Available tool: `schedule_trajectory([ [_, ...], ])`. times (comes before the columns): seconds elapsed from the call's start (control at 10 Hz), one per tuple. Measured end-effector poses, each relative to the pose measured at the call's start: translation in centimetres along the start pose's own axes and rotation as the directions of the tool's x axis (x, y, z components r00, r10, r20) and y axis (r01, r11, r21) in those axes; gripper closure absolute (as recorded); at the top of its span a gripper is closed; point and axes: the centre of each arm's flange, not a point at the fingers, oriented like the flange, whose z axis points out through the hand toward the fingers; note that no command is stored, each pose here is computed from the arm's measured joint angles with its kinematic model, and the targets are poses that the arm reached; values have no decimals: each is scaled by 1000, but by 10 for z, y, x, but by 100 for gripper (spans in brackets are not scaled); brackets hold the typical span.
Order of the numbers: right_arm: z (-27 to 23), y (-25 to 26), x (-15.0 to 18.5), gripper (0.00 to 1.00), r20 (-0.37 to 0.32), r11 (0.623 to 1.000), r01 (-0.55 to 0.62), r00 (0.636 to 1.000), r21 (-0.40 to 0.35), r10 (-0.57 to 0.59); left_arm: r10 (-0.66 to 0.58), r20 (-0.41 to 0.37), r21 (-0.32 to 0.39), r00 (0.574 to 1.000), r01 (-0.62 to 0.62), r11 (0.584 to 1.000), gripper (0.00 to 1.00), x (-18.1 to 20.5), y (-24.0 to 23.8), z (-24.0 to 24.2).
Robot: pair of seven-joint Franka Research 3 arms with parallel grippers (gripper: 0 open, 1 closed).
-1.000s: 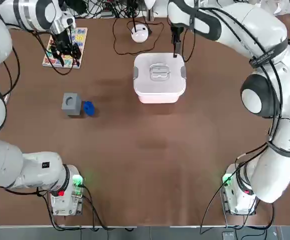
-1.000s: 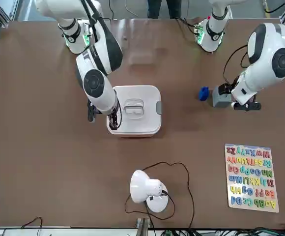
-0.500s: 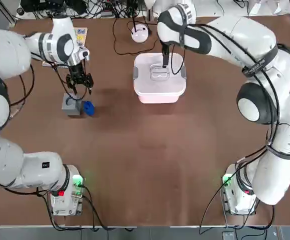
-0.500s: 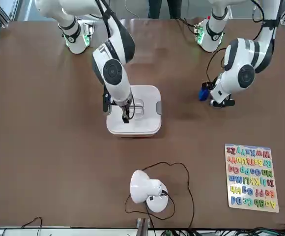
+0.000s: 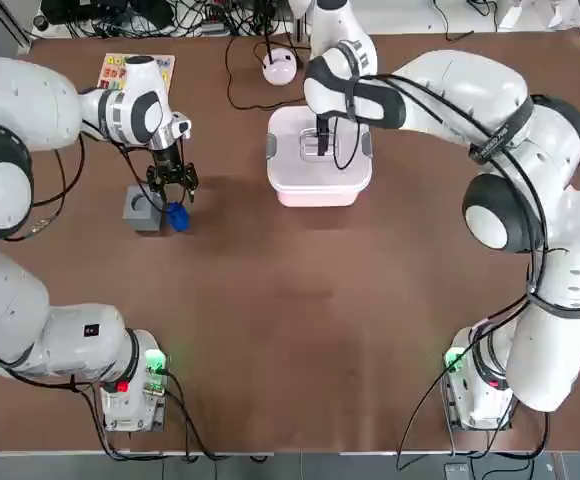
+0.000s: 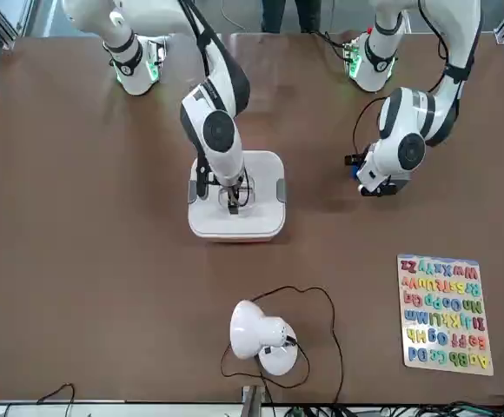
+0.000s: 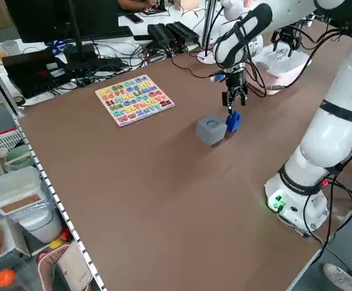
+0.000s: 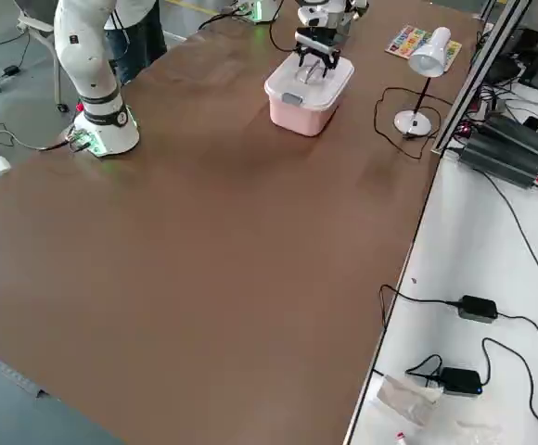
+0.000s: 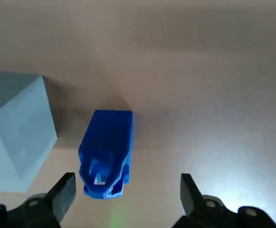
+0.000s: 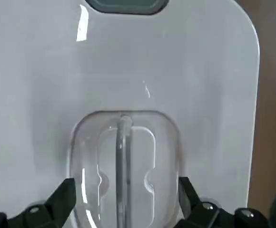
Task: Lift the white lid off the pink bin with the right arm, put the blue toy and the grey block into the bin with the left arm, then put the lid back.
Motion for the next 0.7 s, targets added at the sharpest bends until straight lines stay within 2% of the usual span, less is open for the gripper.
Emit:
schedule_trajectory([
  [0.1,3,2,-2,15,-2,1000,2,1000,-1,-2,1,3,2,1000,-1,1000,3,-1,0,2],
  [0.3,0,-2,1,48,6,1000,-6,1000,16,6,6,6,33,1000,-7,999,3,-3,-2,7],
  [0.4,-1,-4,2,49,7,1000,-8,1000,17,8,4,3,56,1000,-4,998,3,-3,-4,9],
  [0.5,-3,-4,2,60,9,1000,-9,1000,20,9,1,-1,60,1000,-1,998,3,-2,-5,11],
  [0.7,-6,-4,1,60,12,1000,-8,1000,23,7,-9,-6,54,1000,9,999,5,1,-5,19],
])
